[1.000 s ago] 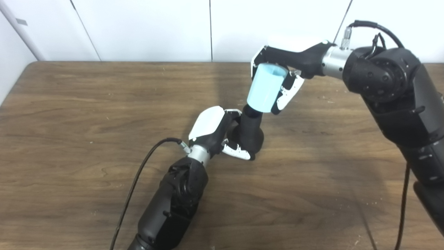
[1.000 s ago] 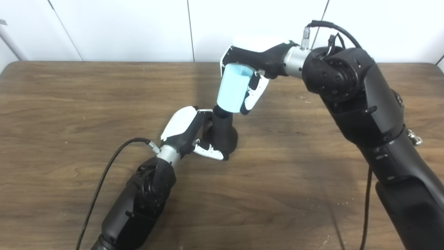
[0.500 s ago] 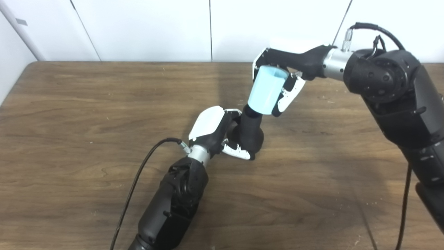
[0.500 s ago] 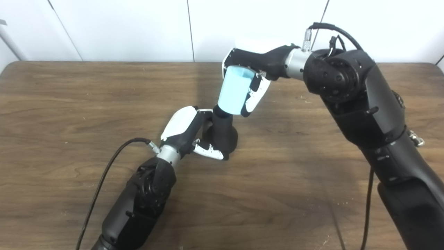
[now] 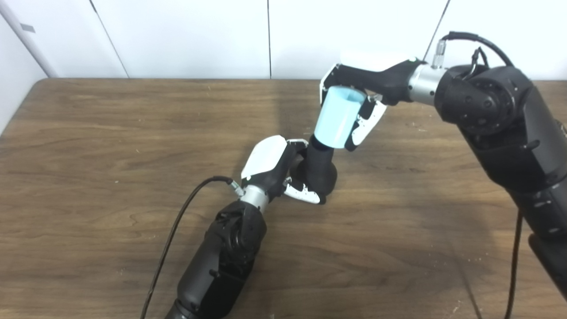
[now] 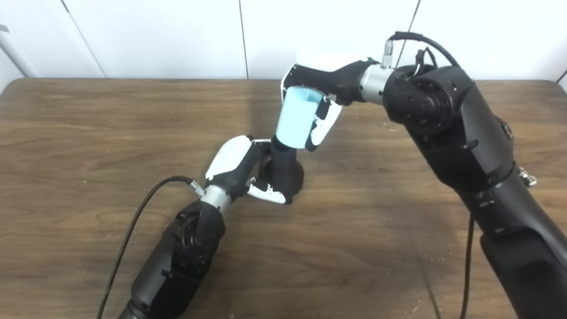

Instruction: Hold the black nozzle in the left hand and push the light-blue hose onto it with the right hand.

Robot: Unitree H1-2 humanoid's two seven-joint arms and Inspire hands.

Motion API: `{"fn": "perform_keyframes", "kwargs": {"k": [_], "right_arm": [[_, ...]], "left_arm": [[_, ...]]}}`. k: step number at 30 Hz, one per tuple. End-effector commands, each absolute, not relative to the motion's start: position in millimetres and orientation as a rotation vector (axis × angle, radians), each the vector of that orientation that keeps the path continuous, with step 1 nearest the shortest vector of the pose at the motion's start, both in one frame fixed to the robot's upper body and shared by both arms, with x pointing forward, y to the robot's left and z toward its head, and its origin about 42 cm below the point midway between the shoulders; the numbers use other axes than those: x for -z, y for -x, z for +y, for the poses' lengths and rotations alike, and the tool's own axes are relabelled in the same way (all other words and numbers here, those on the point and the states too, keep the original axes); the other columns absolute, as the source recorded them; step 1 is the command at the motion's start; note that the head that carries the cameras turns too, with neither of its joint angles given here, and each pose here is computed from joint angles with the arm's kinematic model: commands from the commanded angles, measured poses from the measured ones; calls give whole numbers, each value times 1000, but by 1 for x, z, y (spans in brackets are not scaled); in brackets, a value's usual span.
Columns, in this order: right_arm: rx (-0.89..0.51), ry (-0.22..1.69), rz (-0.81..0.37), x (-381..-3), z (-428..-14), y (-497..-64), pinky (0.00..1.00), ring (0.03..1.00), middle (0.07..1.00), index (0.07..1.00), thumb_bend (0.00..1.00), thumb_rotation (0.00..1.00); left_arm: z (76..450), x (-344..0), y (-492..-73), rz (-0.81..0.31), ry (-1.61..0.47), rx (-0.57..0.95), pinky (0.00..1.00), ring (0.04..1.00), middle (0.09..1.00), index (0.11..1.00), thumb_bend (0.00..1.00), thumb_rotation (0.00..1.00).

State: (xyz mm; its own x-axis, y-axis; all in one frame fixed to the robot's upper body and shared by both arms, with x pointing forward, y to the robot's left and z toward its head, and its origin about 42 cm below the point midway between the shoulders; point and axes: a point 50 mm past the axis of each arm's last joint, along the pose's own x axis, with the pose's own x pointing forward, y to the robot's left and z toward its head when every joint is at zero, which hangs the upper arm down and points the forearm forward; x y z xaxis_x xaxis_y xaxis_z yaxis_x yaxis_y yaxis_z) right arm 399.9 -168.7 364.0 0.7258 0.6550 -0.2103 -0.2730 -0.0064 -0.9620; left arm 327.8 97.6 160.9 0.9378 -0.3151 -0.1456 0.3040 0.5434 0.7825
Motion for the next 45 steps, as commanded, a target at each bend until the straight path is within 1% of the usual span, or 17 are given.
{"fn": "perform_keyframes", "kwargs": {"k": [1, 2, 7, 9, 17, 22, 24, 25, 27, 30, 33, 36, 42, 45], "right_arm": [[-716, 1418, -421, -388, -164, -399, 331, 475, 469, 466, 502, 0], [-714, 1419, -422, -389, -164, -399, 332, 474, 469, 464, 502, 0], [-711, 1413, -430, -393, -162, -400, 334, 472, 469, 462, 503, 0], [-713, 1407, -436, -393, -160, -398, 332, 472, 471, 463, 502, 0], [-716, 1399, -444, -392, -160, -396, 330, 469, 472, 468, 502, 0], [-724, 1402, -458, -391, -158, -391, 327, 465, 476, 469, 502, 0], [-733, 1407, -472, -389, -155, -386, 323, 459, 483, 470, 502, 0], [-738, 1417, -484, -387, -152, -384, 319, 454, 488, 474, 501, 0], [-743, 1434, -500, -385, -149, -381, 313, 446, 493, 478, 501, 0], [-754, 1487, -541, -383, -146, -379, 310, 441, 496, 481, 500, 0], [-763, 1539, -577, -382, -144, -378, 306, 437, 495, 496, 499, 0], [-771, 1591, -605, -382, -143, -377, 305, 436, 495, 504, 497, 0], [-781, 1643, -631, -377, -142, -375, 326, 429, 483, 489, 502, 0], [-790, 1658, -623, -374, -144, -376, 334, 428, 478, 497, 502, 0]], "left_arm": [[106, -113, -310, 233, -934, 498, 1000, 810, 694, 482, 516, 38], [106, -112, -310, 234, -935, 498, 1000, 814, 697, 482, 516, 38], [106, -112, -310, 236, -936, 497, 1000, 788, 648, 482, 516, 38], [105, -112, -310, 235, -936, 497, 1000, 798, 663, 482, 516, 38], [105, -112, -312, 234, -936, 493, 1000, 794, 660, 482, 516, 38], [104, -110, -312, 236, -934, 493, 1000, 817, 657, 482, 515, 38], [104, -110, -312, 237, -933, 494, 1000, 829, 673, 482, 516, 38], [104, -110, -312, 238, -932, 494, 1000, 849, 701, 482, 516, 38], [105, -110, -312, 238, -932, 494, 1000, 848, 715, 482, 516, 38], [105, -111, -313, 239, -933, 494, 1000, 822, 686, 483, 516, 38], [105, -111, -314, 239, -935, 495, 1000, 827, 691, 483, 516, 38], [105, -112, -314, 239, -940, 494, 1000, 821, 662, 482, 516, 38], [104, -112, -314, 239, -940, 495, 1000, 820, 658, 482, 516, 38], [104, -113, -313, 236, -939, 494, 1000, 813, 653, 483, 516, 38]]}}
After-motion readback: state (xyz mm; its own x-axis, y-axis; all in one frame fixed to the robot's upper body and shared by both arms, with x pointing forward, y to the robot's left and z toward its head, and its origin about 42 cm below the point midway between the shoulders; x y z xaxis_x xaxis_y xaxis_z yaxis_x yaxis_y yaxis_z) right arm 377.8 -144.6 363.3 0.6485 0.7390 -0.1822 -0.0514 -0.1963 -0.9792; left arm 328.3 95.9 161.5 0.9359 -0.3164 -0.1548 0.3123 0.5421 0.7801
